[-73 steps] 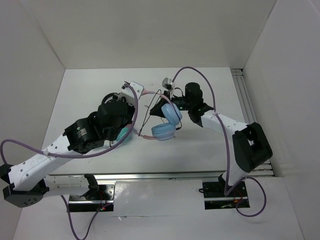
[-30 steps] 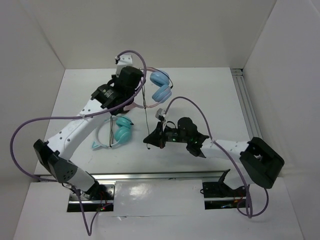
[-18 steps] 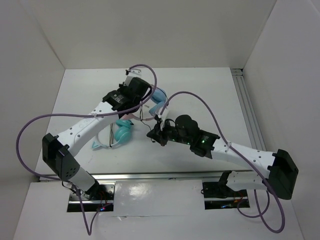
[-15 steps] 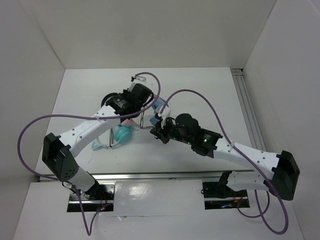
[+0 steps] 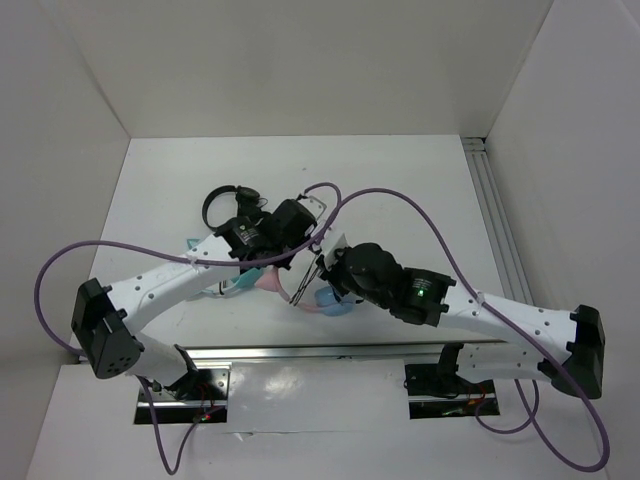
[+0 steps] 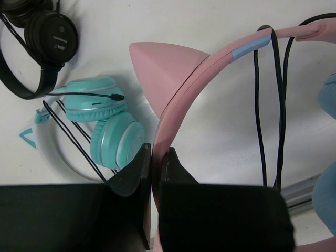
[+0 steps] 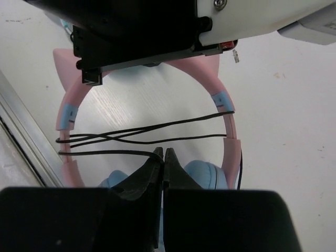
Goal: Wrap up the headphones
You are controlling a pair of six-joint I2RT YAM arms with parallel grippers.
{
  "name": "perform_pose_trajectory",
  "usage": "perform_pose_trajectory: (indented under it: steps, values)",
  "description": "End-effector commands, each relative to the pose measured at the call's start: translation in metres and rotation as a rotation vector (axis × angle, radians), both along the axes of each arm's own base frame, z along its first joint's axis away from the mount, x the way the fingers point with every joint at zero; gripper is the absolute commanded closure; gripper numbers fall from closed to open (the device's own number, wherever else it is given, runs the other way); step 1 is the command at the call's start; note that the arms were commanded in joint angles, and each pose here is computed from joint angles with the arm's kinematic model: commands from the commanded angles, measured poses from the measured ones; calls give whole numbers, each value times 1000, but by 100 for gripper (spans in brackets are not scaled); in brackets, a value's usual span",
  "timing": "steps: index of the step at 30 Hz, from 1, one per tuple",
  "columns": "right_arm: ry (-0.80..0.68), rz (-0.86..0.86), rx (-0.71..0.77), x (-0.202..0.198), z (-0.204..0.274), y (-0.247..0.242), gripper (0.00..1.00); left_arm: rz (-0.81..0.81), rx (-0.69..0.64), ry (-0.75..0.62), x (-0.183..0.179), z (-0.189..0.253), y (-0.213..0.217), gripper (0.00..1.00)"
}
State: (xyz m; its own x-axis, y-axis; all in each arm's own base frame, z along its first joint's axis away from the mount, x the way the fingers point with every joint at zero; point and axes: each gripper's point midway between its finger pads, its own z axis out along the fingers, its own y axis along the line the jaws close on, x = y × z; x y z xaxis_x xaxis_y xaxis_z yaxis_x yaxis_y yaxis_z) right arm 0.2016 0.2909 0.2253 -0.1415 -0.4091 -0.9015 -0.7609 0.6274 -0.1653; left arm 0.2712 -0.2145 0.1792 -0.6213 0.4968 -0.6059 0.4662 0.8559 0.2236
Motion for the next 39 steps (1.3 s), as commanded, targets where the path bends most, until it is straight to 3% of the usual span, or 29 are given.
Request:
perform_pose_trajectory:
  steps: [1,8,13,19,32,39]
  values:
    - [-118,-198,11,30,36,-21,98,-101,94,103,-36,-9,11,100]
    - [-225,-421,35,45,50,-51,93,-134,46,163,-47,-23,-2,100]
    - [-234,-416,69,46,52,-51,89,-158,-1,168,-52,-20,-9,100]
    - [-227,-451,35,60,24,-52,69,-171,-14,160,-53,-13,-8,100]
    - [-90,-456,22,90,-41,-57,69,-126,-9,110,-54,1,8,100]
    - [-57,-487,67,94,-41,-58,64,-143,-5,155,-58,-7,2,100]
